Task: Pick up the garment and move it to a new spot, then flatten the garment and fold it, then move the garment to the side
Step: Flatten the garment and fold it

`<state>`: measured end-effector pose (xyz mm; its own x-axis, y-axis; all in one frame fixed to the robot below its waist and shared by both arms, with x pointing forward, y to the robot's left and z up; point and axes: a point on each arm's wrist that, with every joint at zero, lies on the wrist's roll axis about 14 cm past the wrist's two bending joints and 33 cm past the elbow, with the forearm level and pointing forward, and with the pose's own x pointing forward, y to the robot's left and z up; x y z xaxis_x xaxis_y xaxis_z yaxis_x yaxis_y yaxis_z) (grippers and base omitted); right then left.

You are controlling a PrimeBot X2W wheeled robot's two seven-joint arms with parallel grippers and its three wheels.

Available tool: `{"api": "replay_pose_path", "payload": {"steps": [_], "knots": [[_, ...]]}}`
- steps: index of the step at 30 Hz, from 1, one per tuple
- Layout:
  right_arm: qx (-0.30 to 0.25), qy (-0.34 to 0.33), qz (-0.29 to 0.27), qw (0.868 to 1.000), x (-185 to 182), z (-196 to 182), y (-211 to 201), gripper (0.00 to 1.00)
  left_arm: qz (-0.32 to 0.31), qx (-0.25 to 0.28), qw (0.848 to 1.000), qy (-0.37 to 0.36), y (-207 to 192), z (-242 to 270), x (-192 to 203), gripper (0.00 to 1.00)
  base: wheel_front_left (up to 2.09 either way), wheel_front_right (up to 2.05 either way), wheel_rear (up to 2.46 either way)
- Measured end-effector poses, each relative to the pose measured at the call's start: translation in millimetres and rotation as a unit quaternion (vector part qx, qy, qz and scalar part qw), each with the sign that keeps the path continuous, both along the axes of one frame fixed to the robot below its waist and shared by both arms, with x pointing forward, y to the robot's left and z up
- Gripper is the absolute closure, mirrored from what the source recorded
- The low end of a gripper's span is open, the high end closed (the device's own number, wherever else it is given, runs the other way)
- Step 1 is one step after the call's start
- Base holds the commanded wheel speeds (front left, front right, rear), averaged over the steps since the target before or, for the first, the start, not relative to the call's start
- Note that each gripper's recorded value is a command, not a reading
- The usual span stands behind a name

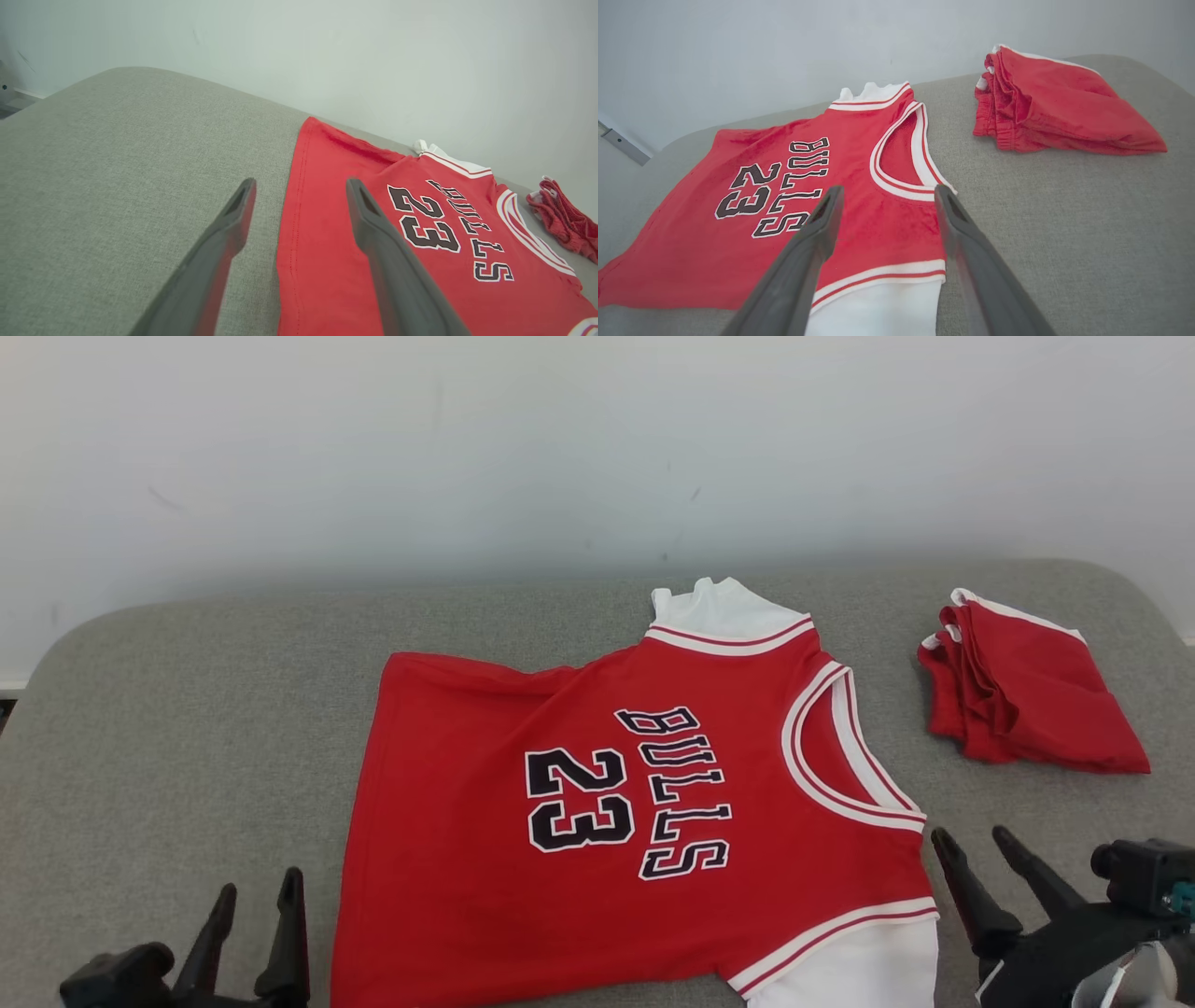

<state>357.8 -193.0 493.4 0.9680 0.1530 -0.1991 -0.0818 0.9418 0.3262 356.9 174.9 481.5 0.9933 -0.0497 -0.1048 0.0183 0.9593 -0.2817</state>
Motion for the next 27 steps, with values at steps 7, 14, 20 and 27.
{"api": "replay_pose_path", "payload": {"steps": [7,14,20,27], "knots": [[-0.012,-0.096,-0.043,0.994,9,37,-15,0.00,0.006,0.025,0.998,-0.051,-4,24,5,0.00,0.00,0.00,0.00],[-0.025,-0.151,-0.082,0.985,5,52,-28,0.00,0.016,0.039,0.997,-0.071,1,33,2,0.00,0.00,0.00,0.00],[-0.066,-0.156,-0.113,0.979,-5,50,-53,0.00,0.024,0.061,0.994,-0.086,8,39,1,0.00,0.00,0.00,0.00],[-0.077,-0.142,-0.134,0.978,-20,37,-60,0.00,0.023,0.096,0.992,-0.081,10,35,-8,0.00,0.00,0.00,0.00]]}}
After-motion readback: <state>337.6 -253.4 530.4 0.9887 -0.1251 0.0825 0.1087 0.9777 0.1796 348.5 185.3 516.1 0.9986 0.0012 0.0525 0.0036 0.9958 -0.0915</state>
